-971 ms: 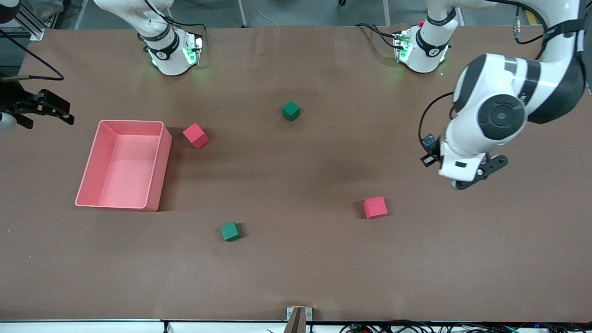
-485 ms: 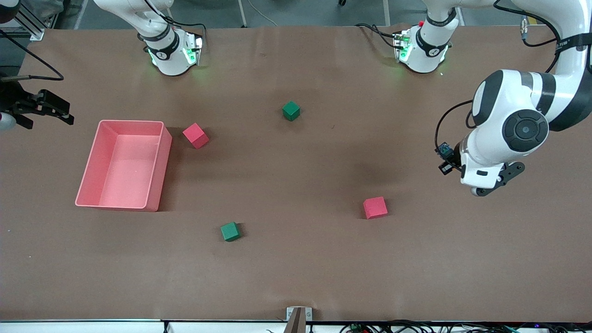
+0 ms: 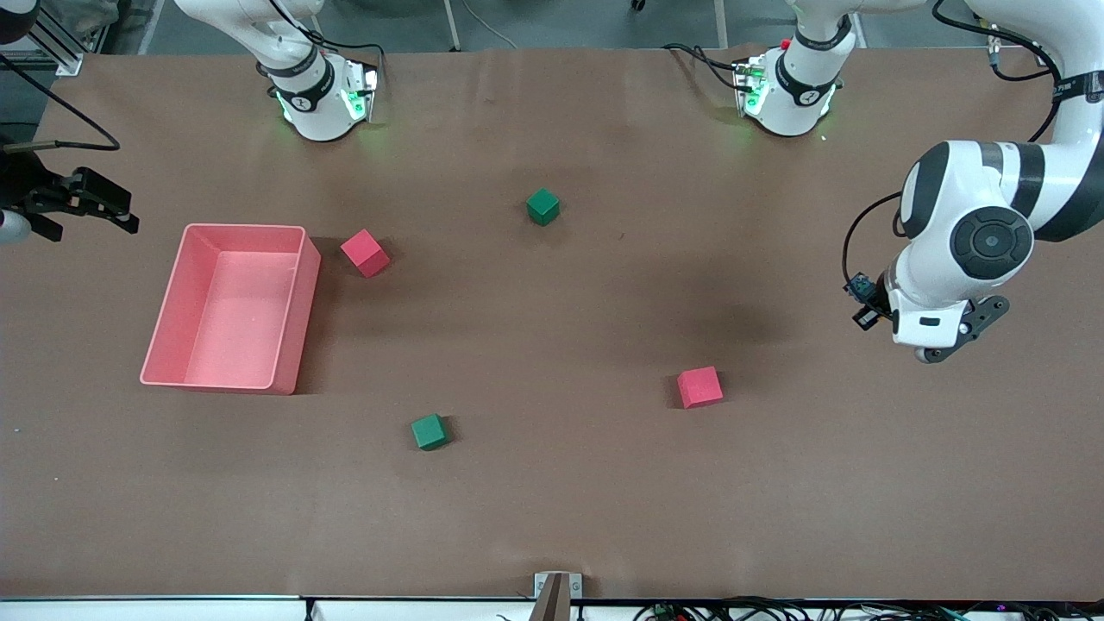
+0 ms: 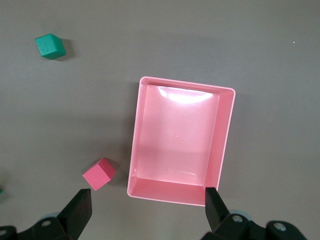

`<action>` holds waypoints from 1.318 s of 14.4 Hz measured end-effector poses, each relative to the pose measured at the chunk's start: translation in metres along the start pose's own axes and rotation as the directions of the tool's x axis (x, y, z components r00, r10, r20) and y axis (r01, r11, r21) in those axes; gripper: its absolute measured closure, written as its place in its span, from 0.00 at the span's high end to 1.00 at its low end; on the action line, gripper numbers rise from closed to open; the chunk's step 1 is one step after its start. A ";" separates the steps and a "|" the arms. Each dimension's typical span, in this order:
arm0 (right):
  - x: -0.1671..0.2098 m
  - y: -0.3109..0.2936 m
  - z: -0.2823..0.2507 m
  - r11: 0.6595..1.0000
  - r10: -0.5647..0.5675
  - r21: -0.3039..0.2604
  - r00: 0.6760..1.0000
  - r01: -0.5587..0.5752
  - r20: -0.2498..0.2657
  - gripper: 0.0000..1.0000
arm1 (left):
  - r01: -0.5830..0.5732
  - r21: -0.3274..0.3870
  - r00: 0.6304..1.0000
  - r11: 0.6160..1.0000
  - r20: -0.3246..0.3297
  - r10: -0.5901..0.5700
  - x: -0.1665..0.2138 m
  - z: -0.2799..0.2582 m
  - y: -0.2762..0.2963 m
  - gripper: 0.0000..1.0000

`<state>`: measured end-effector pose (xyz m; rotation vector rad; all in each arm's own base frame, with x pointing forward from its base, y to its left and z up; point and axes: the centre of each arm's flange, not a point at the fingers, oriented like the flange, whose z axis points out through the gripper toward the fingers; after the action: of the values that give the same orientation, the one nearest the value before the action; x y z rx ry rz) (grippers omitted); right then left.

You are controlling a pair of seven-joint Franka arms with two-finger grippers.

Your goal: Place and upright button with both arms

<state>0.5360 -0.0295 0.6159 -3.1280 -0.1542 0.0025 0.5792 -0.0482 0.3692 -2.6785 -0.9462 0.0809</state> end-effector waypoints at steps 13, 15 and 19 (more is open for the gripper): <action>0.001 0.000 0.005 1.000 0.001 0.002 1.000 -0.001 0.013 1.00 | 0.407 0.116 0.840 0.906 -0.436 -0.322 0.027 0.095 -0.020 0.34; 0.001 0.000 0.006 1.000 0.001 0.002 1.000 -0.001 0.018 1.00 | 0.474 0.086 0.765 0.877 -0.532 -0.361 0.030 0.113 -0.017 0.34; 0.002 0.001 0.008 1.000 0.001 0.003 1.000 -0.001 0.024 1.00 | 0.571 0.029 0.571 0.820 -0.732 -0.371 0.035 0.175 -0.016 0.34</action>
<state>0.5380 -0.0297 0.6075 -3.1262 -0.1529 0.0399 0.5705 0.0305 0.2089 -1.8307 -1.2198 -0.8239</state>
